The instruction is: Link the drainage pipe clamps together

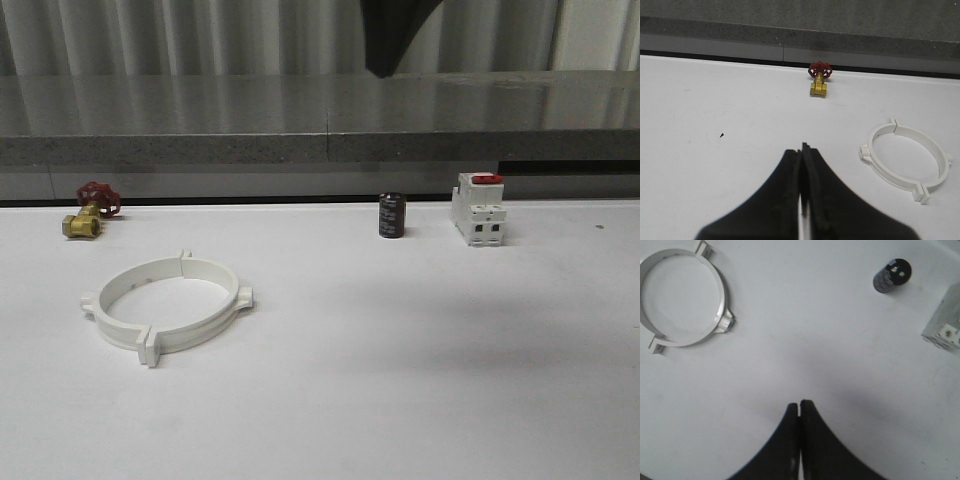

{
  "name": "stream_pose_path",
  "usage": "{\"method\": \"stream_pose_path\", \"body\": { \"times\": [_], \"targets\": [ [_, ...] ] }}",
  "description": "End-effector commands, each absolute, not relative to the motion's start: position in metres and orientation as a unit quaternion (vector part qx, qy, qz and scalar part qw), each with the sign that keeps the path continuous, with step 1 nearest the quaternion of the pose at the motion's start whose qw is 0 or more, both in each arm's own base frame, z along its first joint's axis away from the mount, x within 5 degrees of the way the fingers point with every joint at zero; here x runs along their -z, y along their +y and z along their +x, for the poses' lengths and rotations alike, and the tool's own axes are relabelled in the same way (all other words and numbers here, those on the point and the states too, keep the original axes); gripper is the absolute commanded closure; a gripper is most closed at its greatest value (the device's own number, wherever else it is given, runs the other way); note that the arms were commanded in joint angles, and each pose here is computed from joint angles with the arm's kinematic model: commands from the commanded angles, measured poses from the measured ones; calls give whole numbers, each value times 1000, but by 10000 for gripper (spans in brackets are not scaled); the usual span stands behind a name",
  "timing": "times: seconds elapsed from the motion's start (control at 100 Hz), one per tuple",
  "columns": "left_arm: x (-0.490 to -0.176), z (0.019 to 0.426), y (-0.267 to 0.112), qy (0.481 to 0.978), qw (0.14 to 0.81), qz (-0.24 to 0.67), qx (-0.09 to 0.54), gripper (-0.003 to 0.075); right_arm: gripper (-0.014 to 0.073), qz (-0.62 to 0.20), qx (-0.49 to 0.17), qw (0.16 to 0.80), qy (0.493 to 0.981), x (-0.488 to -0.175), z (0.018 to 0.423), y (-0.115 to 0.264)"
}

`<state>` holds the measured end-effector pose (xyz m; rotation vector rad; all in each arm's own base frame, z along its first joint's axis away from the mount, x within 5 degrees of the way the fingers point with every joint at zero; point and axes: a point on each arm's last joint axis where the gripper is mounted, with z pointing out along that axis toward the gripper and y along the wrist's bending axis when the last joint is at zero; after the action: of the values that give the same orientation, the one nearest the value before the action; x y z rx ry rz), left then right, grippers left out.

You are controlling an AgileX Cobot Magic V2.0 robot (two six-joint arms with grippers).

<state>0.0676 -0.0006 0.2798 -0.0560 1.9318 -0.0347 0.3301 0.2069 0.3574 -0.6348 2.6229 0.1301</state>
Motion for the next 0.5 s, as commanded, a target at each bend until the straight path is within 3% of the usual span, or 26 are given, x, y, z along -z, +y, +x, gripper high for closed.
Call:
{"method": "stream_pose_path", "body": {
  "times": [0.0, 0.49],
  "targets": [
    [-294, 70, -1, 796, 605, -26, 19, 741, 662, -205, -49, 254, 944, -392, 312, 177],
    [-294, 70, -1, 796, 605, -26, 19, 741, 662, -56, -31, 317, 946, -389, 251, 59]
  ]
}}
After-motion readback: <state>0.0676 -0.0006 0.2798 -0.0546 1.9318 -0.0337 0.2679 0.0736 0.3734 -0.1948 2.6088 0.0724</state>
